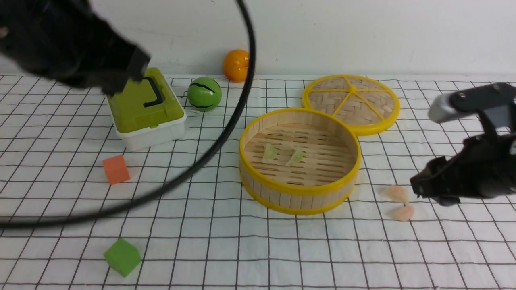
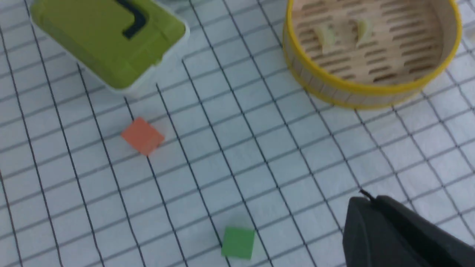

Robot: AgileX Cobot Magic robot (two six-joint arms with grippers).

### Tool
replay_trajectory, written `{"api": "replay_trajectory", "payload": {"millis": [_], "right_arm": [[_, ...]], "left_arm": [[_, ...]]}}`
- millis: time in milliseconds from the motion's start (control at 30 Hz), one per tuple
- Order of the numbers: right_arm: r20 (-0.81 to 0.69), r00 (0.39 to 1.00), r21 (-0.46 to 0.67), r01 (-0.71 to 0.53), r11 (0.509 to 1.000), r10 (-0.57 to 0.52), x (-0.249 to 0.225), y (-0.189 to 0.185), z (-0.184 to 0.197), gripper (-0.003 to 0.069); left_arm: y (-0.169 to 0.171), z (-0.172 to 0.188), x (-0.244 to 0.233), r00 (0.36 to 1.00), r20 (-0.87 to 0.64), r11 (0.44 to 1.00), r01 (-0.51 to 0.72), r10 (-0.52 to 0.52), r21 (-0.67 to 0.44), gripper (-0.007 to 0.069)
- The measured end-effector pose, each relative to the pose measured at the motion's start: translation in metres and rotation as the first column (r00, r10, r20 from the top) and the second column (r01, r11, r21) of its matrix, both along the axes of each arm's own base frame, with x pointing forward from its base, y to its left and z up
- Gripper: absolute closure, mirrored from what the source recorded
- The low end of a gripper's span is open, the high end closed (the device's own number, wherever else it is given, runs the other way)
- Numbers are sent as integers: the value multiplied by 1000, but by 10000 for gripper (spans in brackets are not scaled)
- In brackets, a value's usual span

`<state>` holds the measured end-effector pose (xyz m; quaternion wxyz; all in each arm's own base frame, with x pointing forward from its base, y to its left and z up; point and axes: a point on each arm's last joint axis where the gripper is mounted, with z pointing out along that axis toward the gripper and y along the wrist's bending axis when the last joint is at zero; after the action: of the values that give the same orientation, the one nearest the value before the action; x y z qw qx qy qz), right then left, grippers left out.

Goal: Put the dumplings into the steamer on the table with the white tablecloth.
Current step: 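Reach for and grasp a dumpling lying on the table beside the steamer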

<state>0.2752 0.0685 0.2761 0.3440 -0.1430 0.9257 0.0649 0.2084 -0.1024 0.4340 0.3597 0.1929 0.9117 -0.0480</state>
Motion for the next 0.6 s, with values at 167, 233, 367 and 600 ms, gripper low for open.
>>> {"api": "replay_trajectory", "payload": {"millis": [167,233,367,600], "right_arm": [[-80,994,-70,69,995,-75,59,-4,-36,210],[-143,983,-84,107,991,-118,89,-8,-63,210],[-246,963,-130,82,988,-113,115,-9,-90,209],[-253,967,-164,-22,986,-20,137,-4,-96,209]], "left_arm": [[20,-39,-35,999,-33,1000,5,-4,29,638],[32,-68,-52,998,-65,996,1,5,86,638],[48,-96,-76,998,-64,993,-2,9,119,638],[61,-136,-99,1000,2,993,17,-17,116,638]]}}
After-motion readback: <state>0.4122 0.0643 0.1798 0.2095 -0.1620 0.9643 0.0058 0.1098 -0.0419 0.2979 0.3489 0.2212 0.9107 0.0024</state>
